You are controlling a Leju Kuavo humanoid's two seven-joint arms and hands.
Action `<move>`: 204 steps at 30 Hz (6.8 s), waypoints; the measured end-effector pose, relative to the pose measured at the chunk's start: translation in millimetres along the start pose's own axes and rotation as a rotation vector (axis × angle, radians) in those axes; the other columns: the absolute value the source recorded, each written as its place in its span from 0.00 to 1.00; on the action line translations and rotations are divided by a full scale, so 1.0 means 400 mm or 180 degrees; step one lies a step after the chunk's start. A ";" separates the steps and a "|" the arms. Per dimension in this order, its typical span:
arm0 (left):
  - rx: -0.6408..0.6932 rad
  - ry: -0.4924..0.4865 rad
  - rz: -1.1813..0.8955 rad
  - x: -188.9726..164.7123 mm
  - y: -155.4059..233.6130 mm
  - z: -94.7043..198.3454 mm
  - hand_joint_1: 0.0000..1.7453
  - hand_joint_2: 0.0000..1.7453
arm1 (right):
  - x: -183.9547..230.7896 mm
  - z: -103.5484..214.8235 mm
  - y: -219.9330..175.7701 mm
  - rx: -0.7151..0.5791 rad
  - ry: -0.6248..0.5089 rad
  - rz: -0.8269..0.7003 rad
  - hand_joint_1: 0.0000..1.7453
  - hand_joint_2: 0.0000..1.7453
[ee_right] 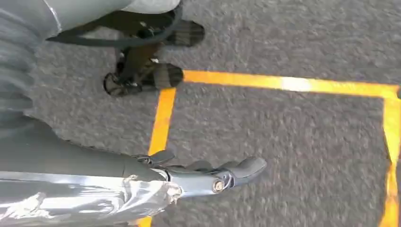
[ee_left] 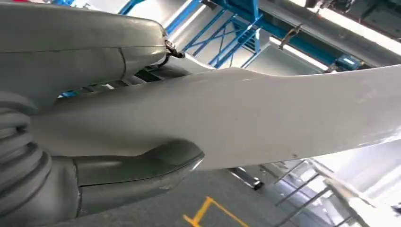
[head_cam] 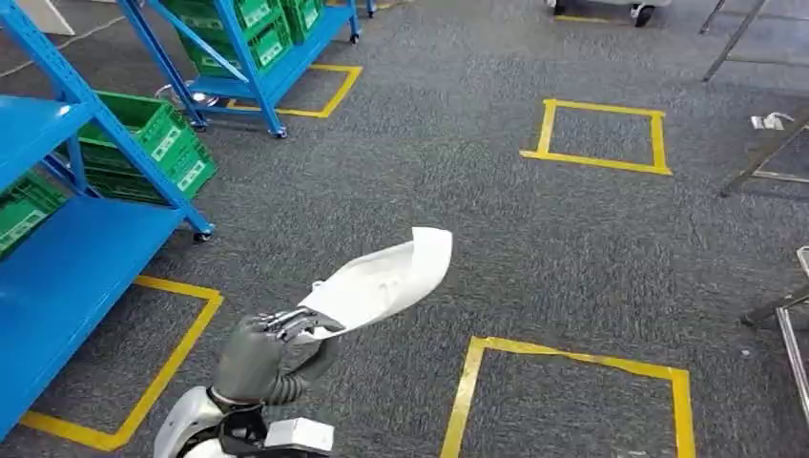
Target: Take the parts from the cabinet and place them on the table.
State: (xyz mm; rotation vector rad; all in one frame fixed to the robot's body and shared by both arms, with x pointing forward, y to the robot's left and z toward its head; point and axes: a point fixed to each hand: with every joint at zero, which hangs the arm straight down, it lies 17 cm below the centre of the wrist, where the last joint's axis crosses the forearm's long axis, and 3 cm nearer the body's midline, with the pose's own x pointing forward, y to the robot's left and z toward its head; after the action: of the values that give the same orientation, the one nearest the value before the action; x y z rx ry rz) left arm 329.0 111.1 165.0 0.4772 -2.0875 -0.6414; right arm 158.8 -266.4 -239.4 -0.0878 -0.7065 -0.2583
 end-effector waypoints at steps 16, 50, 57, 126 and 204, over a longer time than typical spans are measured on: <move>0.0006 -0.0072 -0.0054 0.006 -0.010 -0.018 1.00 1.00 | 0.001 -0.001 0.001 -0.0025 0.0010 -0.0025 0.00 1.00; 0.0039 -0.0037 -0.0001 -0.002 -0.012 -0.017 1.00 1.00 | -0.008 -0.002 0.007 -0.0038 0.0085 -0.0013 0.00 1.00; 0.0040 -0.0052 0.0005 0.000 -0.011 -0.018 1.00 1.00 | -0.015 0.000 0.015 -0.0023 0.0132 0.0005 0.00 1.00; -0.0137 -0.0179 -0.0136 -0.002 -0.040 -0.054 1.00 1.00 | -0.051 0.005 0.027 0.0137 0.0332 0.0378 0.00 1.00; -0.1755 0.0044 -0.1990 -0.238 -0.367 -0.211 0.00 1.00 | -0.039 -0.005 0.107 0.0541 0.0467 0.0920 0.00 0.00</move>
State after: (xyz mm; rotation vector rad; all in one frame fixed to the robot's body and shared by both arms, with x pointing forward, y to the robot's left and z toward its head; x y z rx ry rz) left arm 465.1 24.5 57.1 0.8045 -1.6287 -1.5133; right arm 160.0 -222.1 -251.0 -0.0082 -0.5591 0.0721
